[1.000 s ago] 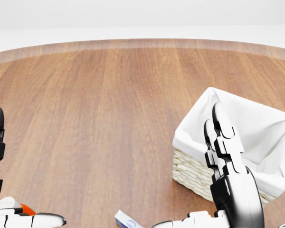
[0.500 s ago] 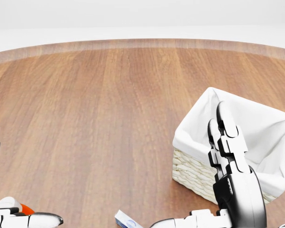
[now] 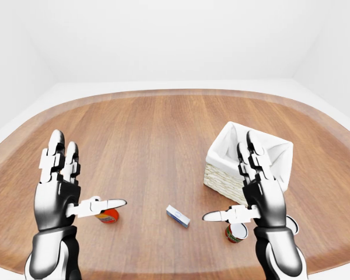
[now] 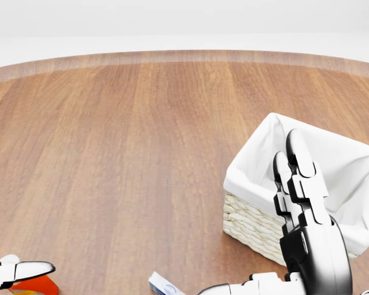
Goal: Pick up the ketchup, and put it in the basket.
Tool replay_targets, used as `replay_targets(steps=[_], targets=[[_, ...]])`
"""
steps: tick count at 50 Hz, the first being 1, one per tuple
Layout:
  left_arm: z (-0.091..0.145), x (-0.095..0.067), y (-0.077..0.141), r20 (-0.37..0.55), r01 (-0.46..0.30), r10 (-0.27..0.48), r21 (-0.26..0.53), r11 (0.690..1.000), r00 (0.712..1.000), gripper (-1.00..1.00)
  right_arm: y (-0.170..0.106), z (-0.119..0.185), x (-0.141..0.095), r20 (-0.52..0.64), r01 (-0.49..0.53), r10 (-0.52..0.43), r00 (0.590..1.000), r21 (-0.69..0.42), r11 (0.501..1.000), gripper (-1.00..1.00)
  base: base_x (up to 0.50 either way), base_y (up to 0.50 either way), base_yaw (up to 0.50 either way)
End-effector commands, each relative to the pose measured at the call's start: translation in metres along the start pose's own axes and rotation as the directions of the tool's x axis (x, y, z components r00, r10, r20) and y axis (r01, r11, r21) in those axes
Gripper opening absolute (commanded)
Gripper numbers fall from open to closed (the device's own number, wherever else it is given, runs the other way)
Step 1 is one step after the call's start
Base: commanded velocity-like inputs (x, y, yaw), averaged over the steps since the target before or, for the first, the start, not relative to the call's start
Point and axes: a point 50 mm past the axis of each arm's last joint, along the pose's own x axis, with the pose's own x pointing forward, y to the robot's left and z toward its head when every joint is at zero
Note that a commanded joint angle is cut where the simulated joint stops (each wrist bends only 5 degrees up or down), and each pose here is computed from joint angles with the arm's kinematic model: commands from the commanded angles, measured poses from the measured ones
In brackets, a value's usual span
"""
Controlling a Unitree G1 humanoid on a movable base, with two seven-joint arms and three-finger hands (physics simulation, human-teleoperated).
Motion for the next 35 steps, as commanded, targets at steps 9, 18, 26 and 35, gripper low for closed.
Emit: replay_targets(steps=[9,18,26,35], targets=[[-0.033,0.010,0.024,-0.130,-0.056,0.062,0.049,0.997,0.990,1.00,-0.001,-0.002,0.002,-0.005,0.004,-0.004,1.000,0.003,1.000,1.00,0.00,0.00,0.00],[-0.045,0.009,0.033,-0.176,-0.061,0.077,0.095,0.994,0.981,1.00,-0.002,-0.002,0.002,-0.002,0.005,-0.005,1.000,0.006,1.000,1.00,0.00,0.00,0.00],[-0.047,0.007,0.034,-0.177,-0.052,0.074,0.126,0.991,0.982,1.00,-0.002,-0.005,0.003,-0.014,0.004,-0.004,1.000,0.005,1.000,1.00,0.00,0.00,0.00],[-0.049,-0.001,0.033,-0.184,-0.027,0.052,0.140,0.990,0.982,1.00,0.001,-0.005,0.002,-0.014,-0.004,0.004,1.000,0.003,1.000,1.00,0.00,0.00,0.00]])
